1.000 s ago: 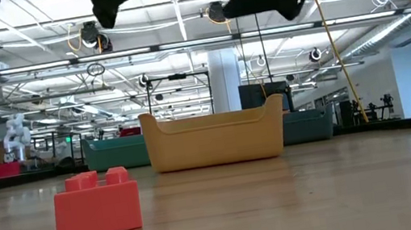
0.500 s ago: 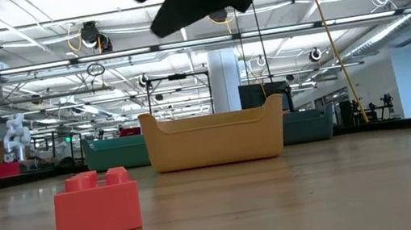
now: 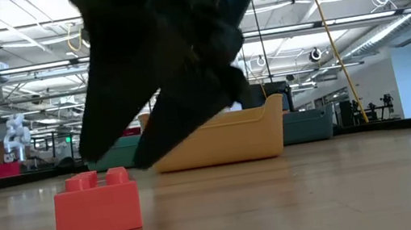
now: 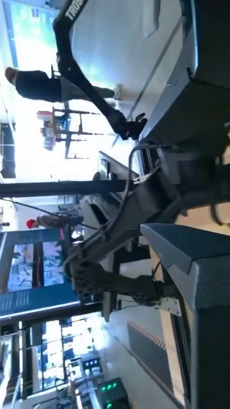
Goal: Sort & place blocks by color
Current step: Put the orange game piece into the blue bin
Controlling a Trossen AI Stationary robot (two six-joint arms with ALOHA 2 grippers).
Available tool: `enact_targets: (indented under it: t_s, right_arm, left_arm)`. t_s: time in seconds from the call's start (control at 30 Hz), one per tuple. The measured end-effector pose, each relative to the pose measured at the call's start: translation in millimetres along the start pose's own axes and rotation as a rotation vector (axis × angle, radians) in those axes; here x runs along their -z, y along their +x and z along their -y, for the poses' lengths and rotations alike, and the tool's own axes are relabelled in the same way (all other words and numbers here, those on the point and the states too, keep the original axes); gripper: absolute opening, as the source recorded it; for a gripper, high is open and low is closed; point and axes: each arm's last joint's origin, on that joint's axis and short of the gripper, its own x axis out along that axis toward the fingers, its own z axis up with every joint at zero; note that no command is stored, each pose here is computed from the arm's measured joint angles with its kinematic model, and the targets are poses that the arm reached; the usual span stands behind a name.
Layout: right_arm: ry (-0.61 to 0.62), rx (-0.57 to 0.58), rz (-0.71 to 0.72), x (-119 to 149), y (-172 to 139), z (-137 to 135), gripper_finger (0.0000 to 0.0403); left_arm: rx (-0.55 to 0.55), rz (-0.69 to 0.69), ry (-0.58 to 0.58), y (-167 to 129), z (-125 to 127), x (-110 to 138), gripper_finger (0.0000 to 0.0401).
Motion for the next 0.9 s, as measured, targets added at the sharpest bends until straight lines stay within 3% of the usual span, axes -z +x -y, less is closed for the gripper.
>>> enact_targets:
  t_s: [0.23, 0.67, 0.9]
  right_arm:
    - [0.031, -0.027, 0.034, 1, 9, -2, 0.021]
    - [-0.008, 0.119, -0.01, 16, 12, 11, 0.021]
    - [-0.105, 0.27, -0.147, 24, -2, 26, 0.021]
  left_arm:
    - [0.005, 0.001, 0.046, -2, 1, -1, 0.0211]
    - [0.023, -0.027, -0.04, -3, 4, 1, 0.0211]
    - [0.057, -0.081, -0.083, -3, 19, 9, 0.0211]
